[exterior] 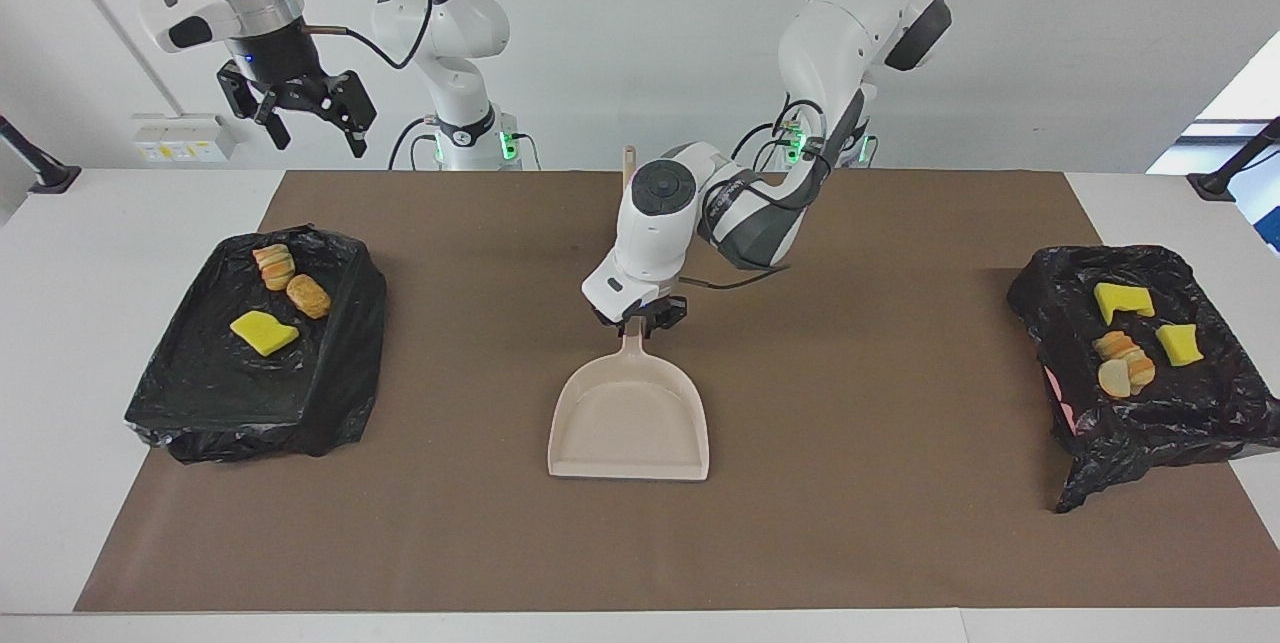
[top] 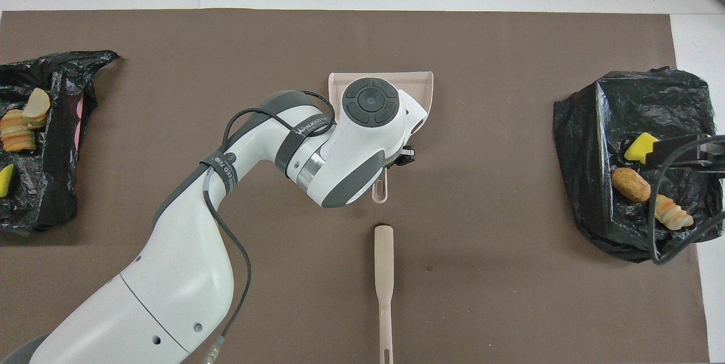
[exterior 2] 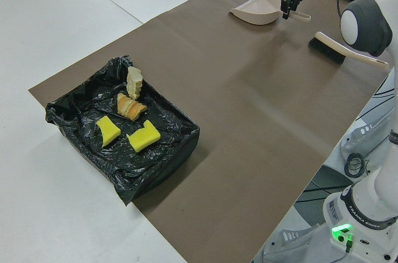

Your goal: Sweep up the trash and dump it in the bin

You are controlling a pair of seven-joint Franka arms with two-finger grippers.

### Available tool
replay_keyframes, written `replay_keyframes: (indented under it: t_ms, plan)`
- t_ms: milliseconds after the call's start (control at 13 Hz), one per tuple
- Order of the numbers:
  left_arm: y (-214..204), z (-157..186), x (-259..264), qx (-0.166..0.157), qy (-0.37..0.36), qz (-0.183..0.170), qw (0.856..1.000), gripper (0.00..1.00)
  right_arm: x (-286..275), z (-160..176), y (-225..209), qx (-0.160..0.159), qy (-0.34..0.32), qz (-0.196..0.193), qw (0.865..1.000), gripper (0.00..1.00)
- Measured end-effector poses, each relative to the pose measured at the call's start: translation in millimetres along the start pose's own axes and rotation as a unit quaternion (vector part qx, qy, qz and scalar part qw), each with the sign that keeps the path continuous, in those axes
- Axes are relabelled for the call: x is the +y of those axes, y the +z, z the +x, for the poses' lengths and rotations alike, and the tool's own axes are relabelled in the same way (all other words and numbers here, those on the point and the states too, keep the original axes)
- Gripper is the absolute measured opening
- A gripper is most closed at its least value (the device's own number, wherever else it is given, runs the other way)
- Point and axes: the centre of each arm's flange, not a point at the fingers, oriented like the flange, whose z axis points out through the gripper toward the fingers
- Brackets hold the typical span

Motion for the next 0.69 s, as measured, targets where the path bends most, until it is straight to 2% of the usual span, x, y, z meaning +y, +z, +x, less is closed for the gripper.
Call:
replay_keyframes:
  t_ms: [77,232,309,463,695]
  plan:
    - [0.2,-0.1,-0.1,0.000,0.000,0.001,1.000,0.61,0.0,0.0,0.0,0.000,0.000,0.000,1.000,1.00]
    - [-0.3,0.6,-1.4,0.001,0.000,0.003,1.000,0.81,0.0,0.0,0.0,0.000,0.000,0.000,1.000,1.00]
    - [-4.8,2.7,-4.7,0.006,-0.002,0.005,1.000,0.99,0.0,0.0,0.0,0.000,0.000,0.000,1.000,1.00]
    - [-28.7,5.1,-18.3,0.026,-0.004,0.016,1.000,1.00,0.0,0.0,0.0,0.000,0.000,0.000,1.000,1.00]
    - [-73.9,-8.6,-54.3,0.058,-0.015,0.052,0.997,1.00,0.6,-0.1,0.2,-0.001,0.000,0.000,1.000,1.00]
